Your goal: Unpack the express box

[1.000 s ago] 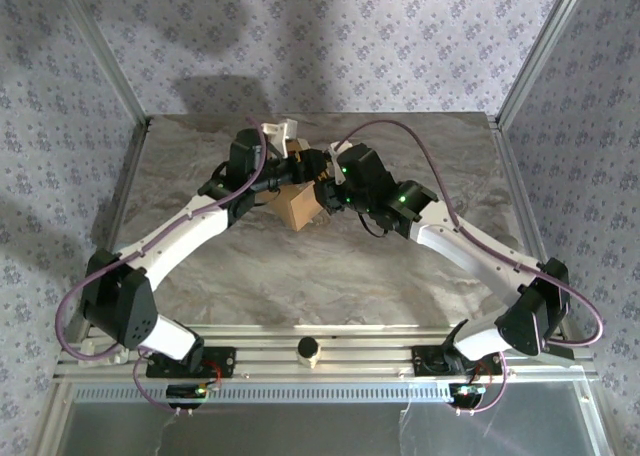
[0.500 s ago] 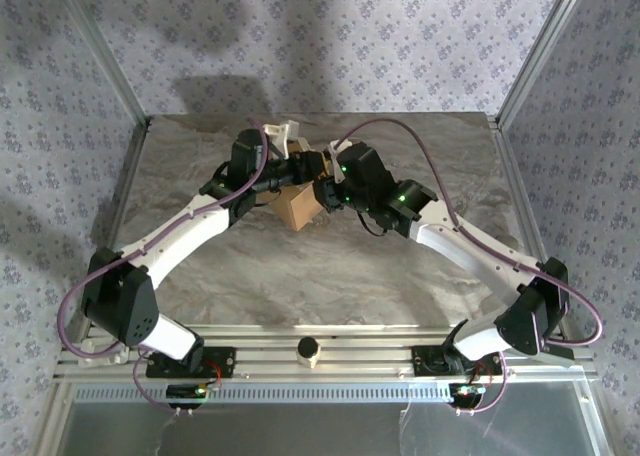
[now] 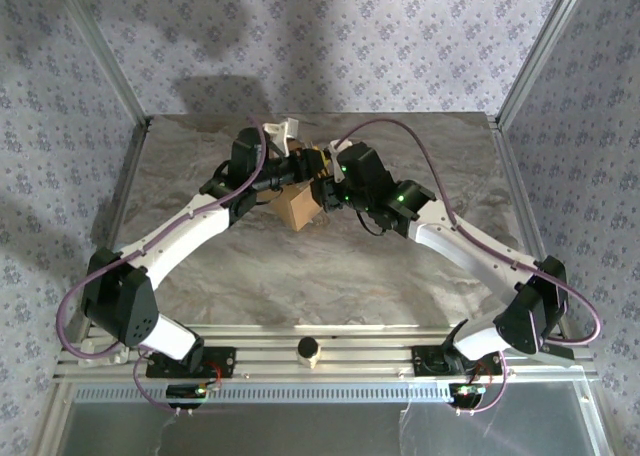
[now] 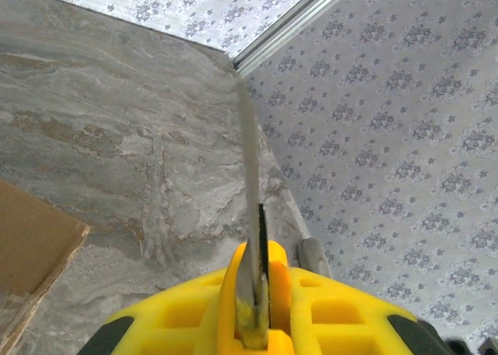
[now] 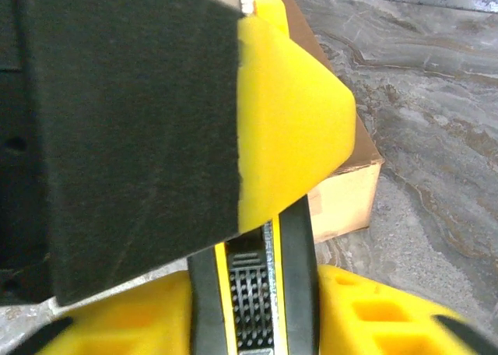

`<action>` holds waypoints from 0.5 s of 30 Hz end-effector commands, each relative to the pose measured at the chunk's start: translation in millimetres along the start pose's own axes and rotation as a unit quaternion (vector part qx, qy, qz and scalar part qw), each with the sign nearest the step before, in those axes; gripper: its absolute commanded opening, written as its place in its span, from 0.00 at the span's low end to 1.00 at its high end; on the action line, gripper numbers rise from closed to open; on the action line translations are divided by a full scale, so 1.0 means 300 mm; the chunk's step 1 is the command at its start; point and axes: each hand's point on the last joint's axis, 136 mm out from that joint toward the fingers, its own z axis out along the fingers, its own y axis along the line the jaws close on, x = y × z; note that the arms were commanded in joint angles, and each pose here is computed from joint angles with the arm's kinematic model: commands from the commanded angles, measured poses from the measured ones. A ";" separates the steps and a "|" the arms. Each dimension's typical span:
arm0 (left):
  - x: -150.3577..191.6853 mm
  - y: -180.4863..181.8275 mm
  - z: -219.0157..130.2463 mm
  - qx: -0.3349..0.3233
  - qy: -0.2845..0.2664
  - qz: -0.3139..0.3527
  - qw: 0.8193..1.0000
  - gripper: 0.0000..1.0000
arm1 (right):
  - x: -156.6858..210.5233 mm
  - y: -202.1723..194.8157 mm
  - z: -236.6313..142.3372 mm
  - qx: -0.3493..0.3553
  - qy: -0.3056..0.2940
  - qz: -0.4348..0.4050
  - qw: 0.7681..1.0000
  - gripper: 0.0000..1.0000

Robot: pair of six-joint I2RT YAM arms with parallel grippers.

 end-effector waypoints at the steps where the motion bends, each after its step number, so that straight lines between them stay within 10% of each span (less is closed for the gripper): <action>1: -0.042 0.003 -0.023 -0.018 -0.030 -0.010 0.999 0.00 | -0.055 0.019 -0.038 -0.027 -0.033 0.016 0.999 0.59; 15: -0.126 -0.013 -0.029 -0.064 -0.042 -0.069 0.995 0.00 | -0.056 -0.020 -0.074 -0.073 -0.055 0.086 0.992 0.78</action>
